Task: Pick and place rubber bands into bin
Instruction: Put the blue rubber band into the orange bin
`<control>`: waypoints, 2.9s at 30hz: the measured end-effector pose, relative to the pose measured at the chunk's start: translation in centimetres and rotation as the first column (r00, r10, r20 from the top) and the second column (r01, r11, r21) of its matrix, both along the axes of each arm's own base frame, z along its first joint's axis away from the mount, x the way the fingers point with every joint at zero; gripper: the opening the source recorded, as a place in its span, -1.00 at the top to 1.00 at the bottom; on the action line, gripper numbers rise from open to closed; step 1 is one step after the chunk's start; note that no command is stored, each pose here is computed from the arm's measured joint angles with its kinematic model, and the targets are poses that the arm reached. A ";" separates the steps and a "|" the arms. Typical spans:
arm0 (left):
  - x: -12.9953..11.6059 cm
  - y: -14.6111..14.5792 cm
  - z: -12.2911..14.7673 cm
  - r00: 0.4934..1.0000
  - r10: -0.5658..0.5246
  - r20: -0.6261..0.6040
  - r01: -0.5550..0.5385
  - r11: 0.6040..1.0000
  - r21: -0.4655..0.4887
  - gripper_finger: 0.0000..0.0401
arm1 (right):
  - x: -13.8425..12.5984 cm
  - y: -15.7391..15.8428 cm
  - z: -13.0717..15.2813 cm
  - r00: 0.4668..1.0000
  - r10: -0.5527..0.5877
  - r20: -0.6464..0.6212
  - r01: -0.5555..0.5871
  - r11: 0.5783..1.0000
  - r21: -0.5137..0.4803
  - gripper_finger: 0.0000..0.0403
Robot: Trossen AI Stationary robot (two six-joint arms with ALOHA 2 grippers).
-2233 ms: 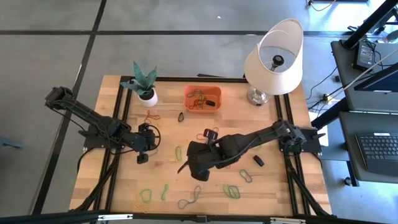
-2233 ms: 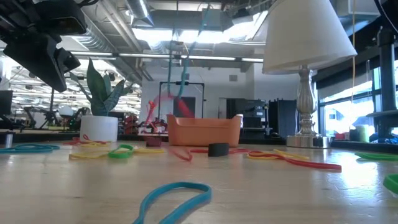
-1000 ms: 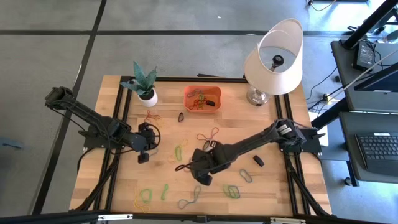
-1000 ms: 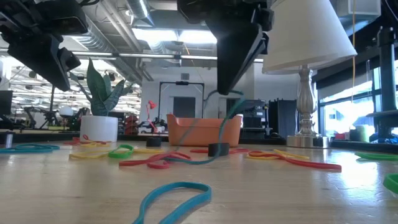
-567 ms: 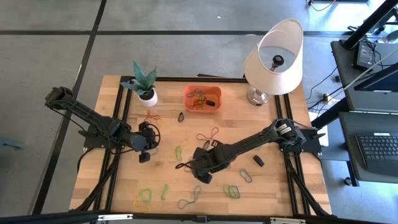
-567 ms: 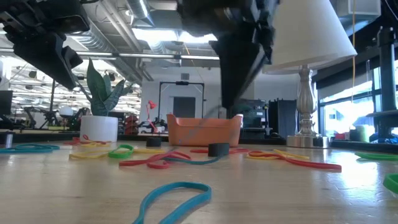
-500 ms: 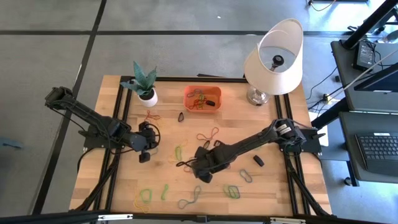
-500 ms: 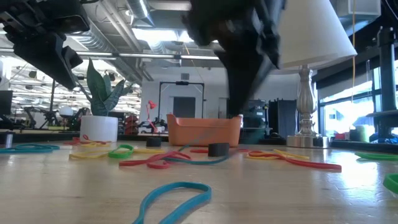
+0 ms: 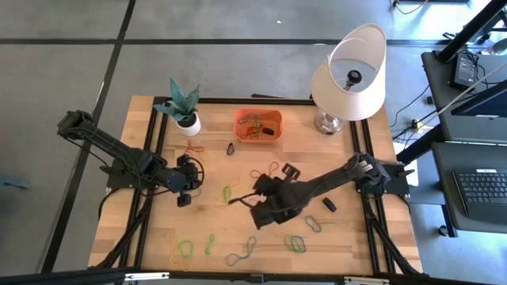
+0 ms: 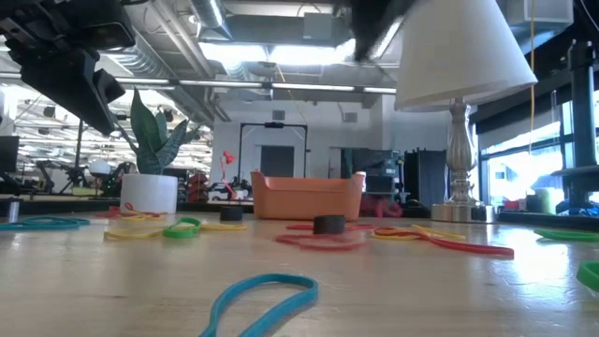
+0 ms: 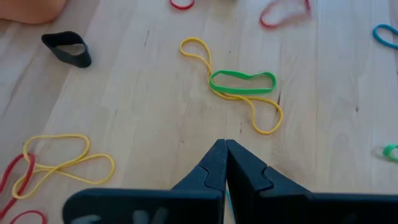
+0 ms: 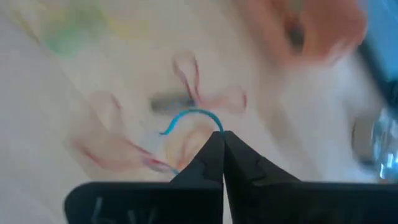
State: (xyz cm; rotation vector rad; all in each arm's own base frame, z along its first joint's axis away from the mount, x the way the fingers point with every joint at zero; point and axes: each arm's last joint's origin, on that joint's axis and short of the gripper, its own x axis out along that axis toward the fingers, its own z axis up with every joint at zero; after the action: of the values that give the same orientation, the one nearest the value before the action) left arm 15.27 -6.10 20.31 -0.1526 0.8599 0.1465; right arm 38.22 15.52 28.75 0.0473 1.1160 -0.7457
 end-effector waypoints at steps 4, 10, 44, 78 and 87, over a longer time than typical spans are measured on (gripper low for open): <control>0.0 0.0 0.0 1.000 -0.002 0.003 0.002 1.000 0.011 0.98 | 0.3 1.1 4.6 0.975 0.126 0.185 -0.122 0.992 -0.031 0.99; 0.0 0.1 0.0 1.000 0.006 0.006 -0.006 1.000 0.023 0.98 | 0.4 1.8 5.9 0.943 0.246 0.222 -0.256 0.967 0.014 1.00; 0.6 1.9 0.1 0.999 0.050 0.015 -0.052 0.981 0.186 0.98 | 4.0 -23.3 3.8 0.993 0.114 -0.015 -0.112 0.989 0.099 1.00; 1.6 5.8 0.5 0.905 0.408 0.118 -0.419 0.904 0.085 0.98 | 2.4 -35.4 -7.4 0.963 0.234 0.136 -0.265 0.916 0.301 0.25; 1.6 5.7 0.5 0.935 0.341 0.095 -0.350 0.930 0.115 0.98 | 2.0 -35.2 -7.6 0.989 0.087 0.121 -0.125 0.923 0.364 -0.06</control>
State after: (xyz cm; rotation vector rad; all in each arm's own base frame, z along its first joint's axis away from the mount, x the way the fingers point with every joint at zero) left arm 16.91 -0.43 20.80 -0.1858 0.7415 0.5242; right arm 40.26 -19.70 21.16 0.3398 1.1393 -0.4221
